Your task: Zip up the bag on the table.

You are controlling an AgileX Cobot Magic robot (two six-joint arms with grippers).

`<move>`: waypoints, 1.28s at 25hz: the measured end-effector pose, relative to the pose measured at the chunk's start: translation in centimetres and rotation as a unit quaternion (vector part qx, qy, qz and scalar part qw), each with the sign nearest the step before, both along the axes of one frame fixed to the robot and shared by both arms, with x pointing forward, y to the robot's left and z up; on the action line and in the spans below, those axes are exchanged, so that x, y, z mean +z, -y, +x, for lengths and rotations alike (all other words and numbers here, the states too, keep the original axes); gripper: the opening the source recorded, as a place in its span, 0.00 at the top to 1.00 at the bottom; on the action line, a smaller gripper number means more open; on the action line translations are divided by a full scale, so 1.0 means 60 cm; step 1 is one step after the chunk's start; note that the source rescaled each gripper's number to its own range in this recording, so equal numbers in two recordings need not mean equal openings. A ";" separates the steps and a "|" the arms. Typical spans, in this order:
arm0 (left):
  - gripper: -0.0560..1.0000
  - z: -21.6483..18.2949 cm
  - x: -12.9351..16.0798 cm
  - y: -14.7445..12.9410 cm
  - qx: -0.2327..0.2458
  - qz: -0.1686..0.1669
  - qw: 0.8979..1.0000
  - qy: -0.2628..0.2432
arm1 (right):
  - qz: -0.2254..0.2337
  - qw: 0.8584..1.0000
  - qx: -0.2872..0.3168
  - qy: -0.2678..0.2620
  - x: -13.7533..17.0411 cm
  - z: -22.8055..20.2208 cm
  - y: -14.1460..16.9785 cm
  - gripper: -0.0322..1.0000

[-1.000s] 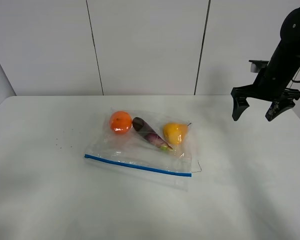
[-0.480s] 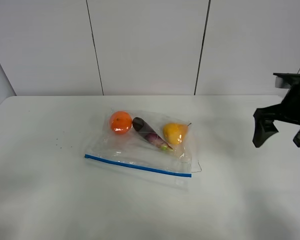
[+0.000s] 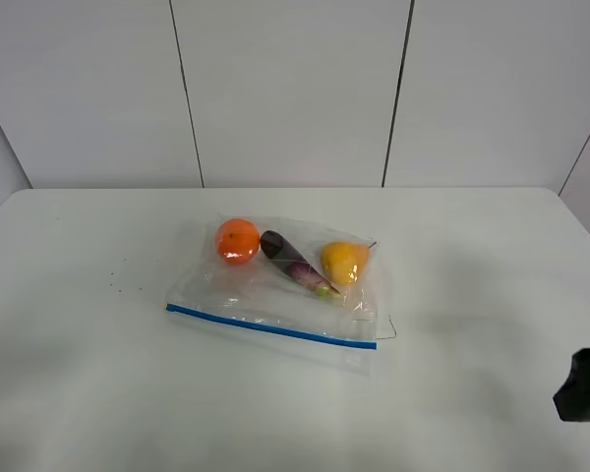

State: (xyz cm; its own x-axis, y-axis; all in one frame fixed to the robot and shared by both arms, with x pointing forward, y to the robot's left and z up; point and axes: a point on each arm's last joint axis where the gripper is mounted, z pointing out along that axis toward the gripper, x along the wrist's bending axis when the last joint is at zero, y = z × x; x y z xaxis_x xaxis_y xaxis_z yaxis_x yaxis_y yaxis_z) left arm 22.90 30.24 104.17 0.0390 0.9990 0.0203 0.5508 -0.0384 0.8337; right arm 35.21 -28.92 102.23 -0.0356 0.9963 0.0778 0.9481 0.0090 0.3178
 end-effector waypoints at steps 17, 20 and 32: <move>0.00 0.000 0.000 0.000 0.000 0.000 1.000 0.000 | -0.008 0.930 -0.022 0.368 0.049 -0.182 0.011 0.00; 0.00 0.000 0.000 0.000 0.000 0.000 1.000 0.000 | -0.008 0.921 -0.024 0.388 0.049 -0.193 0.012 0.00; 0.00 0.000 0.000 0.000 0.002 -0.002 1.000 0.000 | -0.009 0.921 -0.024 0.388 0.049 -0.194 0.012 0.00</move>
State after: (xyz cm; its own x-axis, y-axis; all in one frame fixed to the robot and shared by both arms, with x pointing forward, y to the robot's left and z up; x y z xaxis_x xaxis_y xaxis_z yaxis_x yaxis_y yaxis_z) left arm 22.90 30.24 104.17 0.0358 0.9992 0.0160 0.5510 -0.0331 0.8338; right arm 23.60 -29.66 105.20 -0.0298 0.9991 0.0308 0.4346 -0.0148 0.9005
